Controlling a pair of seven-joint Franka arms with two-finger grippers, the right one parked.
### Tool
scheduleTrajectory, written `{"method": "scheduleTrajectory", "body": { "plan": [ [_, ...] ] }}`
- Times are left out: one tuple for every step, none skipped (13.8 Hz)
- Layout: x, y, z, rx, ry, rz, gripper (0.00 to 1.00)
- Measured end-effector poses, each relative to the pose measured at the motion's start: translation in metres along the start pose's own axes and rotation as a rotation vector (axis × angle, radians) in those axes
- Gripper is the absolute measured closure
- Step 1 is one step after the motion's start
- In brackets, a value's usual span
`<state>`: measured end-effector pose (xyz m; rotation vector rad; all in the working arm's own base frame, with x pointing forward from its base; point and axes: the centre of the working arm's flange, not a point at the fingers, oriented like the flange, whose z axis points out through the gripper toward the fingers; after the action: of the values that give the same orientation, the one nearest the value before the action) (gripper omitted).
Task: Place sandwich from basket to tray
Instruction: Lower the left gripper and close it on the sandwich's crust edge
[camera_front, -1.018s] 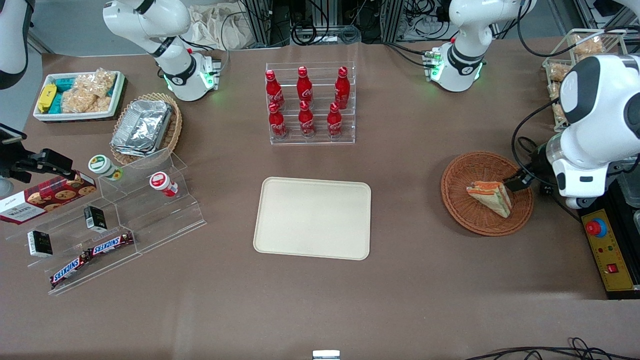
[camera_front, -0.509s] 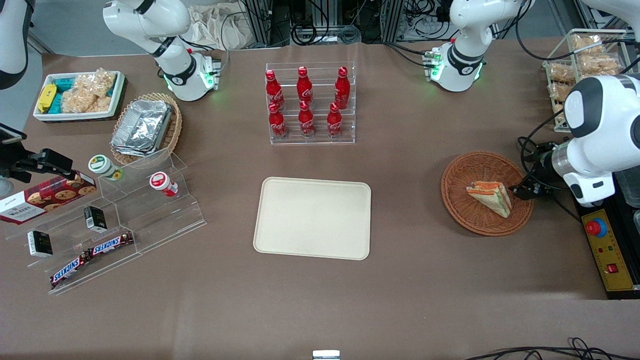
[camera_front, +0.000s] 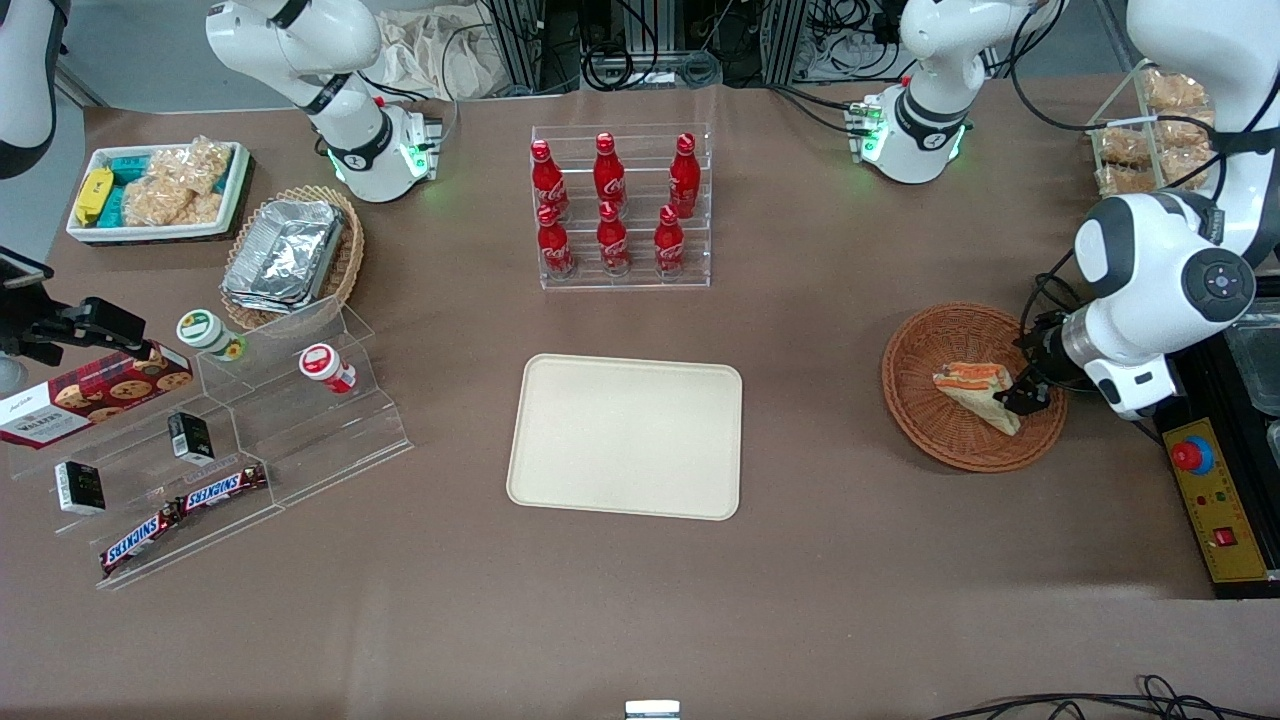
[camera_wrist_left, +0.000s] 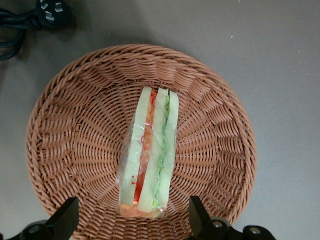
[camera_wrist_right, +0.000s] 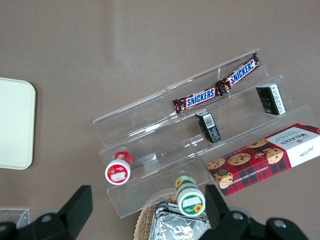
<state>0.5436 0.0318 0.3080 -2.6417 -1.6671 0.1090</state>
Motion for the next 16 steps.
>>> {"method": "scheduleTrajectory", "body": {
  "plan": [
    [0.001, 0.001, 0.002, -0.005, 0.001, 0.0, 0.01],
    [0.001, 0.002, 0.004, -0.012, 0.002, 0.0, 0.01],
    [0.002, 0.003, 0.007, -0.019, 0.003, -0.001, 0.01],
    [0.003, 0.004, 0.011, -0.024, 0.003, -0.001, 0.01],
    [0.003, 0.006, 0.015, -0.028, 0.002, -0.001, 0.01],
    [0.004, 0.007, 0.02, -0.032, 0.0, -0.001, 0.01],
    [0.004, 0.007, 0.023, -0.032, -0.002, -0.001, 0.01],
    [0.004, 0.007, 0.026, -0.028, -0.006, -0.001, 0.01],
    [0.004, 0.007, 0.029, -0.025, -0.009, -0.001, 0.01],
    [0.003, 0.006, 0.032, -0.025, -0.01, -0.001, 0.01],
    [0.003, 0.005, 0.036, -0.03, -0.009, -0.001, 0.01],
    [0.002, 0.004, 0.041, -0.036, -0.008, -0.001, 0.01],
    [0.0, 0.002, 0.048, -0.038, -0.01, -0.001, 0.01],
    [-0.001, 0.001, 0.055, -0.036, -0.014, -0.001, 0.01],
    [-0.002, 0.0, 0.061, -0.031, -0.02, -0.001, 0.01],
    [-0.002, 0.0, 0.065, -0.026, -0.025, -0.001, 0.01]
  ]
}}
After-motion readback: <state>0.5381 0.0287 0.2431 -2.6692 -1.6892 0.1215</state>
